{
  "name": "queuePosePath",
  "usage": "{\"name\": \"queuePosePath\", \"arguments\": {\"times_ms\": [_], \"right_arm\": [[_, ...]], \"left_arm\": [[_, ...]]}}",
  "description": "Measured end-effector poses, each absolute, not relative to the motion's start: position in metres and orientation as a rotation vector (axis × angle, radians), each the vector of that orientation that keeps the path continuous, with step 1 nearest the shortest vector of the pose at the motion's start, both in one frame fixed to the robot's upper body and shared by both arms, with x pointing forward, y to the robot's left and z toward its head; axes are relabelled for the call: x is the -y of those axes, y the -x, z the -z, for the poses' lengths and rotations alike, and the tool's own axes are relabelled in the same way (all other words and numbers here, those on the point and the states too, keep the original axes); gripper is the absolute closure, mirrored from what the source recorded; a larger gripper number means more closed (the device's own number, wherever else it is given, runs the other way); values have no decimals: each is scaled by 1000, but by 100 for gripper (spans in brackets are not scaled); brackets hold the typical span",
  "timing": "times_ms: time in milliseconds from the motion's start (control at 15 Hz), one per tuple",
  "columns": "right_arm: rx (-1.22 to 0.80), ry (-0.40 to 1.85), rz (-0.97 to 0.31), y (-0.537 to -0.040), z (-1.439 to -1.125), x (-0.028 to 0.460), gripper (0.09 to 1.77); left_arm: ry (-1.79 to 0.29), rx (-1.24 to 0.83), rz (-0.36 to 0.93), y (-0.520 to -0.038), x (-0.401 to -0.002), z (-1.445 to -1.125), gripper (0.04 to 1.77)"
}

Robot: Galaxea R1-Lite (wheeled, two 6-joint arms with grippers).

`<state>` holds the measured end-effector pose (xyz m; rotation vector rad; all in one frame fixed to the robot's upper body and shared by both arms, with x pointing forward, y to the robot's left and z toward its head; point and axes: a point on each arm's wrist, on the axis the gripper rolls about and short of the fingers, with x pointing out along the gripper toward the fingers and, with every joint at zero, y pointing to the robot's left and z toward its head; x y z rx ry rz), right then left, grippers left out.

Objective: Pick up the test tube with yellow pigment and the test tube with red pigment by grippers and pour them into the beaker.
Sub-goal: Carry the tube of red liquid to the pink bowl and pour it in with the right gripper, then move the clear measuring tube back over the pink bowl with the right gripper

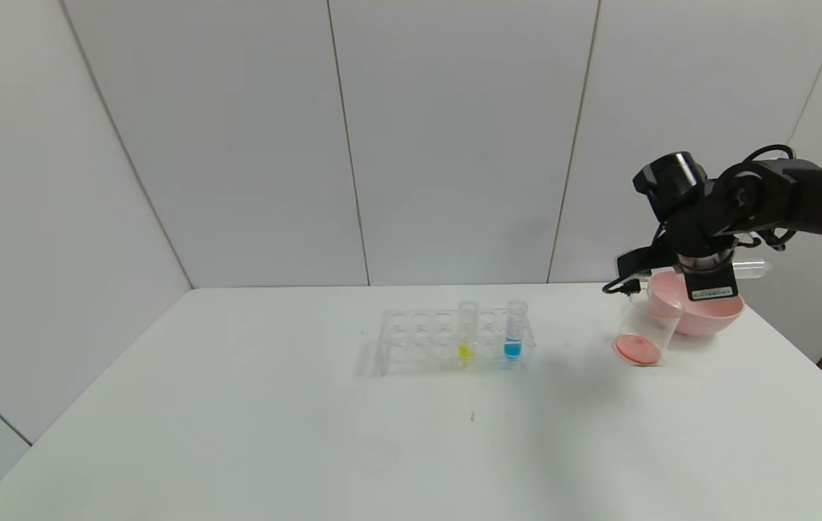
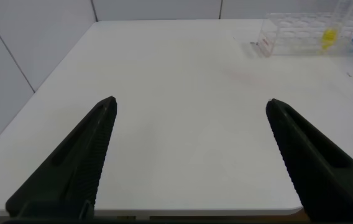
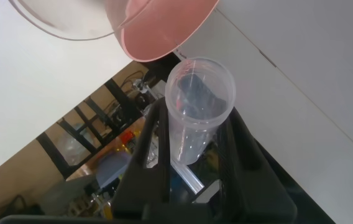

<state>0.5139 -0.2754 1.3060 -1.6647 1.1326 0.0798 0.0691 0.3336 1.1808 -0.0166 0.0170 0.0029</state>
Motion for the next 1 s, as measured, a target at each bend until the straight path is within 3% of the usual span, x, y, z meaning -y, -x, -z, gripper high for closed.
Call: {"name": "queuePosePath", "arguments": {"times_ms": [1000], "right_arm": [[-1123,1665,-79,-512,-1309,274,136]], "left_arm": [[16,-17,-3,-69,-334,-1181,9]]}}
